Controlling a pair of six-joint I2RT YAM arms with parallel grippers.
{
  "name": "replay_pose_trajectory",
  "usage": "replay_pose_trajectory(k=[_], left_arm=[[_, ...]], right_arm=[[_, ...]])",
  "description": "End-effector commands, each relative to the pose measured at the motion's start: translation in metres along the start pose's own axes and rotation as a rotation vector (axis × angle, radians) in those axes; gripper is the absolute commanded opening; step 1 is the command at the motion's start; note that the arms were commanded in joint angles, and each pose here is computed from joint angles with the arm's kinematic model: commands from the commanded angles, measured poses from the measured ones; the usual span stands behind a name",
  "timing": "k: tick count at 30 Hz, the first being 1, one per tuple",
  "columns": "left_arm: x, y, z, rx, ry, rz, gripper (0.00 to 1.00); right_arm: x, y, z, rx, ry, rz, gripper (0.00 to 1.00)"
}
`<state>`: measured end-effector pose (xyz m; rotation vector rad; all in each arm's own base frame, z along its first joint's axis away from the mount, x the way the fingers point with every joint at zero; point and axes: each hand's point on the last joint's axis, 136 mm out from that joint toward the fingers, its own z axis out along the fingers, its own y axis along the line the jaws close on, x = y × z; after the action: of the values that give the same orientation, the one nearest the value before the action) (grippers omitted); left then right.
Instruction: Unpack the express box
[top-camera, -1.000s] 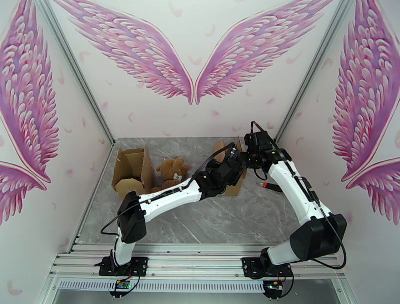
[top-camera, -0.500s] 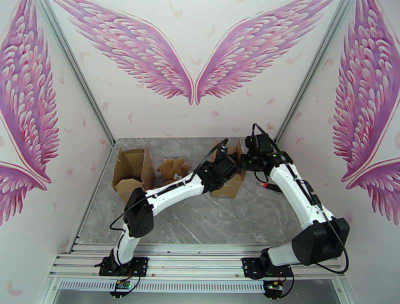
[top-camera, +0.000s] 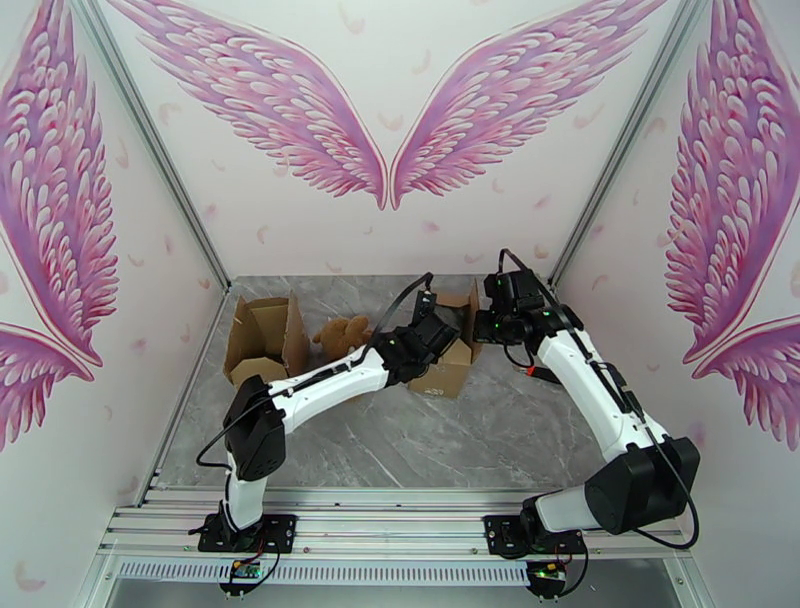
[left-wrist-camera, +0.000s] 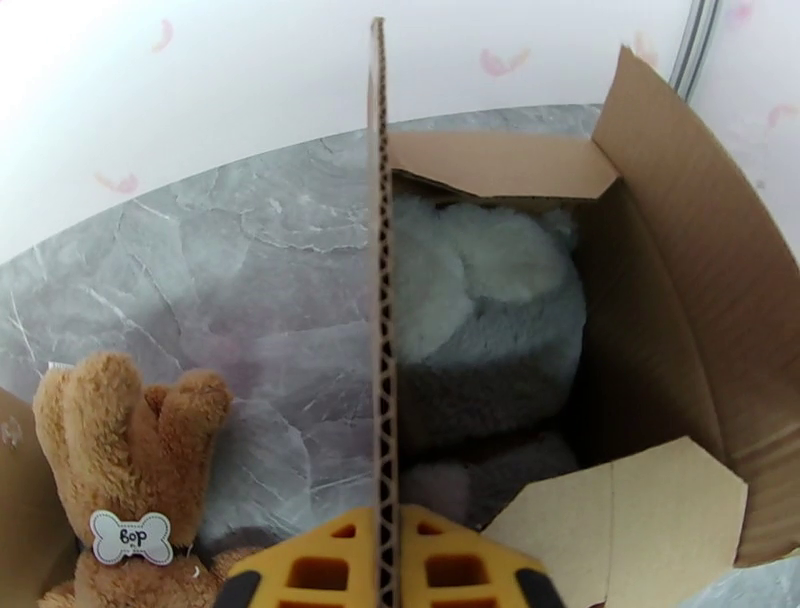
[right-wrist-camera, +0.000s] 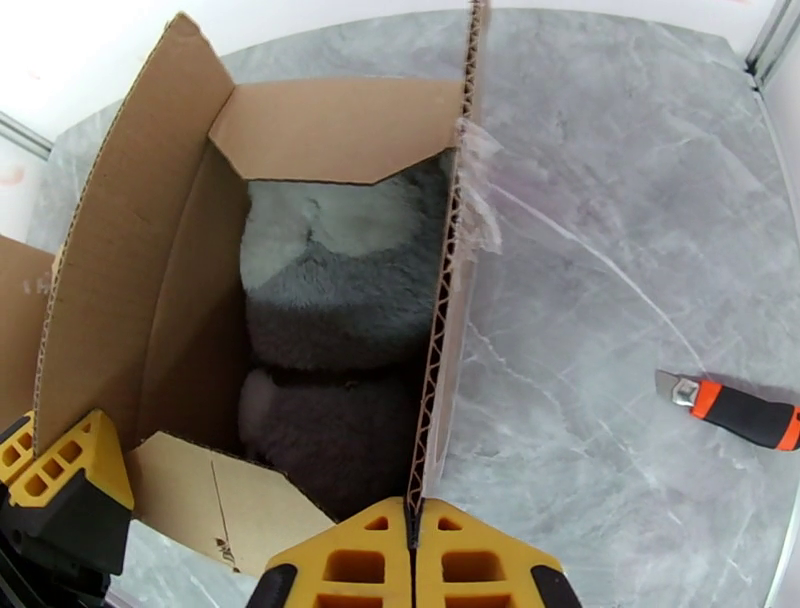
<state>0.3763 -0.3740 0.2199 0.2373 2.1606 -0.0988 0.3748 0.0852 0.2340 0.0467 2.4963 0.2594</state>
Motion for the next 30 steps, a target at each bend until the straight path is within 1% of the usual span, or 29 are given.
replay_pose_trajectory(k=[1,3,5,7,9,10,15,20,23,27,30], left_arm=[[-0.029,0.021,-0.025,0.006,-0.072,-0.046,0.0],[-0.032,0.022,-0.03,0.02,-0.087,-0.055,0.0],[-0.036,0.02,-0.036,0.04,-0.105,-0.06,0.0],[-0.039,0.019,-0.043,0.053,-0.128,-0.053,0.0],[-0.042,0.018,-0.05,0.062,-0.153,-0.042,0.0],[-0.043,0.019,-0.053,0.058,-0.168,-0.038,0.0],[-0.047,0.018,-0.067,0.042,-0.245,0.005,0.0],[-0.048,0.012,-0.073,0.033,-0.297,0.075,0.0],[-0.05,0.007,-0.079,0.039,-0.334,0.1,0.0],[-0.053,0.011,-0.09,0.051,-0.391,0.08,0.0],[-0.054,0.015,-0.094,0.048,-0.402,0.078,0.0]], right_arm=[[-0.013,-0.015,-0.03,0.135,-0.074,-0.016,0.01],[-0.025,-0.005,-0.048,0.143,-0.14,-0.046,0.18],[-0.037,0.007,-0.067,0.115,-0.208,-0.053,0.21],[-0.047,0.017,-0.085,0.093,-0.271,-0.053,0.27],[-0.054,0.026,-0.094,0.064,-0.301,-0.052,0.32],[-0.056,0.032,-0.097,0.036,-0.31,-0.049,0.33],[-0.062,0.069,-0.096,-0.086,-0.303,-0.063,0.32],[-0.06,0.097,-0.077,-0.178,-0.268,-0.077,0.27],[-0.05,0.112,-0.063,-0.23,-0.239,-0.079,0.23],[-0.028,0.103,-0.041,-0.177,-0.186,-0.075,0.2],[-0.01,0.09,-0.03,-0.141,-0.172,-0.058,0.19]])
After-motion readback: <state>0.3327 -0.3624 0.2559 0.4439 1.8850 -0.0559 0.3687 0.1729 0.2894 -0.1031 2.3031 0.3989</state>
